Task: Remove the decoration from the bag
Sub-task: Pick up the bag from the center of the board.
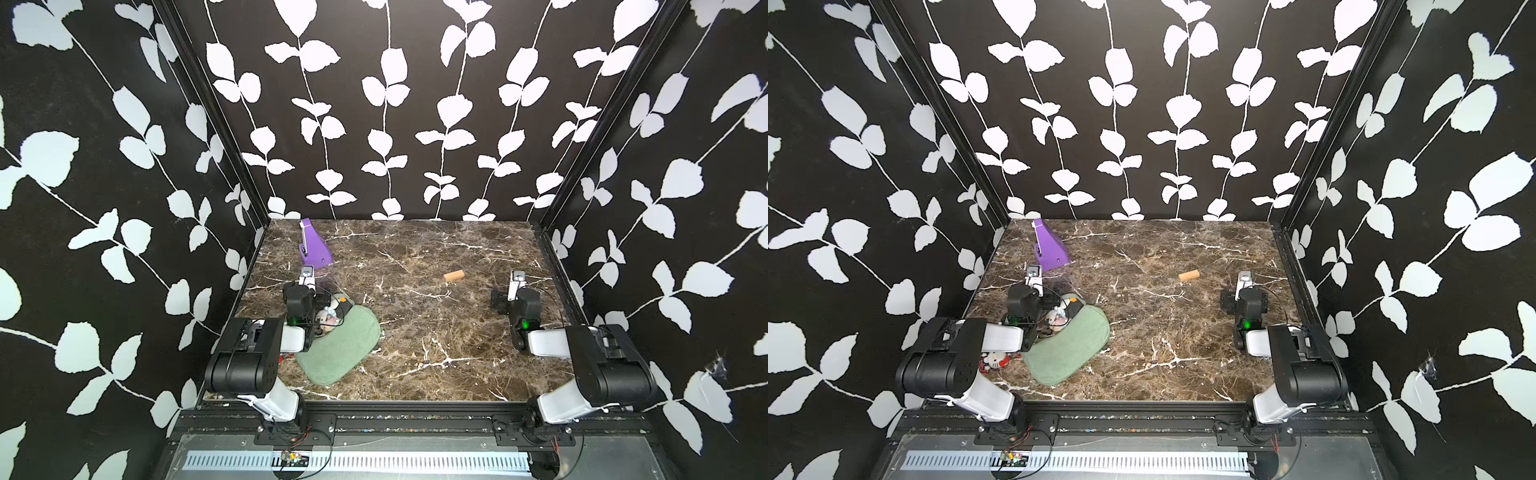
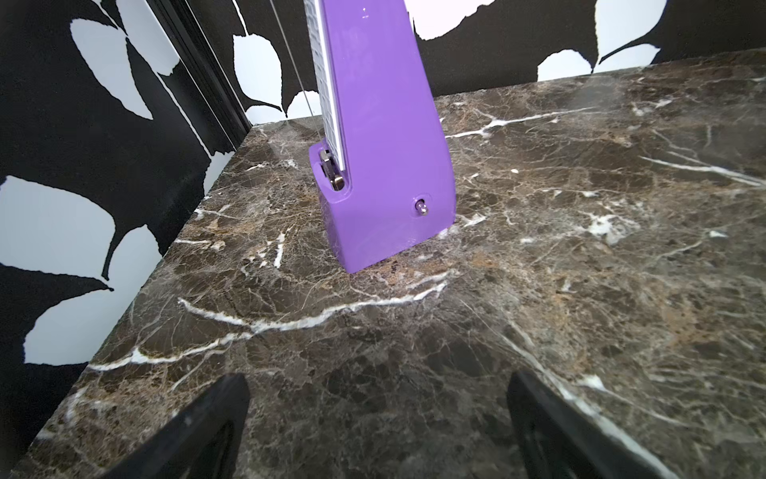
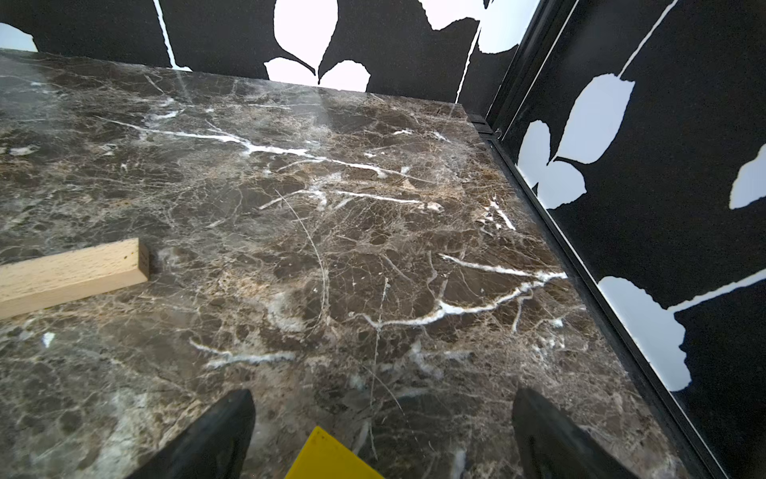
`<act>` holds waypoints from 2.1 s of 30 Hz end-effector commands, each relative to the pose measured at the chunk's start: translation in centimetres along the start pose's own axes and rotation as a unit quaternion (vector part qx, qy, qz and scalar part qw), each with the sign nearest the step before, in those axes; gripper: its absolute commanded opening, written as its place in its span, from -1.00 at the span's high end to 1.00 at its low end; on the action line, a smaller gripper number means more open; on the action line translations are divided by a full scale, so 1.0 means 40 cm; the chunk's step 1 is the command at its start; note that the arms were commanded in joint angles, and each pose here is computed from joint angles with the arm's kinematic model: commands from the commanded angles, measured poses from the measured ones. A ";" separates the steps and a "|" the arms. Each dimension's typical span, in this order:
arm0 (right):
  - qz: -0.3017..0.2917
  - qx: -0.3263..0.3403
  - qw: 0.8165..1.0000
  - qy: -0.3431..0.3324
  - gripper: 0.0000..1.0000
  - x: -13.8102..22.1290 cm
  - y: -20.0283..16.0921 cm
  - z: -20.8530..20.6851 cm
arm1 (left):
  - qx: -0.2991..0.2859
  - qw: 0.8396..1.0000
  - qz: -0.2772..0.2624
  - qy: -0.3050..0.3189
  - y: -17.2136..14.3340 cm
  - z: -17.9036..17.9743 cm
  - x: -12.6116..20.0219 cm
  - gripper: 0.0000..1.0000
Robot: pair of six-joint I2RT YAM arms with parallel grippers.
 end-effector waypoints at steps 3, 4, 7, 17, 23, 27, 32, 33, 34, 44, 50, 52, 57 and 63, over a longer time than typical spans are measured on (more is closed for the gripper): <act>-0.023 -0.007 1.000 -0.001 -0.97 -0.005 0.038 -0.006 | 0.005 1.000 -0.011 0.006 0.014 0.010 0.005 -0.97; -0.022 -0.007 1.000 -0.001 -0.97 -0.004 0.038 -0.006 | 0.005 1.000 -0.011 0.007 0.014 0.011 0.004 -0.97; -0.023 -0.006 1.000 -0.001 -0.97 -0.005 0.038 -0.006 | 0.005 1.000 -0.011 0.006 0.015 0.010 0.005 -0.97; -0.022 -0.009 1.000 0.002 -0.97 -0.005 0.038 -0.006 | 0.005 1.000 -0.011 0.006 0.015 0.009 0.005 -0.97; 0.000 -0.006 1.000 -0.005 -0.97 0.023 0.114 -0.022 | 0.028 0.997 0.026 0.065 0.099 0.080 0.036 -0.97; 0.011 -0.056 0.998 -0.022 -0.97 0.081 0.225 -0.052 | 0.138 0.983 0.040 0.115 0.181 0.137 0.079 -0.97; 0.037 -0.126 0.991 0.030 -0.97 0.172 0.335 -0.030 | 0.226 0.966 0.113 0.058 0.221 0.094 0.118 -0.97; 0.035 -0.140 0.988 0.052 -0.97 0.188 0.349 -0.015 | 0.237 0.963 0.124 0.041 0.223 0.080 0.126 -0.97; 0.034 -0.151 0.986 0.067 -0.97 0.200 0.357 -0.005 | 0.252 0.957 0.139 0.033 0.219 0.068 0.137 -0.97; 0.116 -0.245 0.945 0.183 -0.97 0.224 0.257 0.136 | 0.338 0.902 0.269 0.014 0.082 -0.051 0.247 -0.97; 0.131 -0.239 0.914 0.302 -0.97 0.233 0.192 0.330 | 0.315 0.902 0.288 0.066 0.002 -0.022 0.250 -0.97; 0.136 -0.225 0.908 0.325 -0.97 0.234 0.198 0.375 | 0.333 0.900 0.278 0.052 -0.001 -0.037 0.236 -0.97; 0.150 -0.172 0.912 0.339 -0.97 0.219 0.217 0.449 | 0.354 0.884 0.302 0.043 -0.040 -0.072 0.199 -0.97; 0.121 -0.140 0.920 0.345 -0.97 0.208 0.221 0.501 | 0.363 0.886 0.283 0.046 -0.049 -0.073 0.165 -0.96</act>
Point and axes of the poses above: each gripper's point midway between its finger pads, its own x axis back along the fingers, its own z axis along the line the jaws close on, y = z × x, the point moved 1 cm from there along x, back along the fingers, and after that the axes turned 2 degrees about -x, right-handed, at the moved point
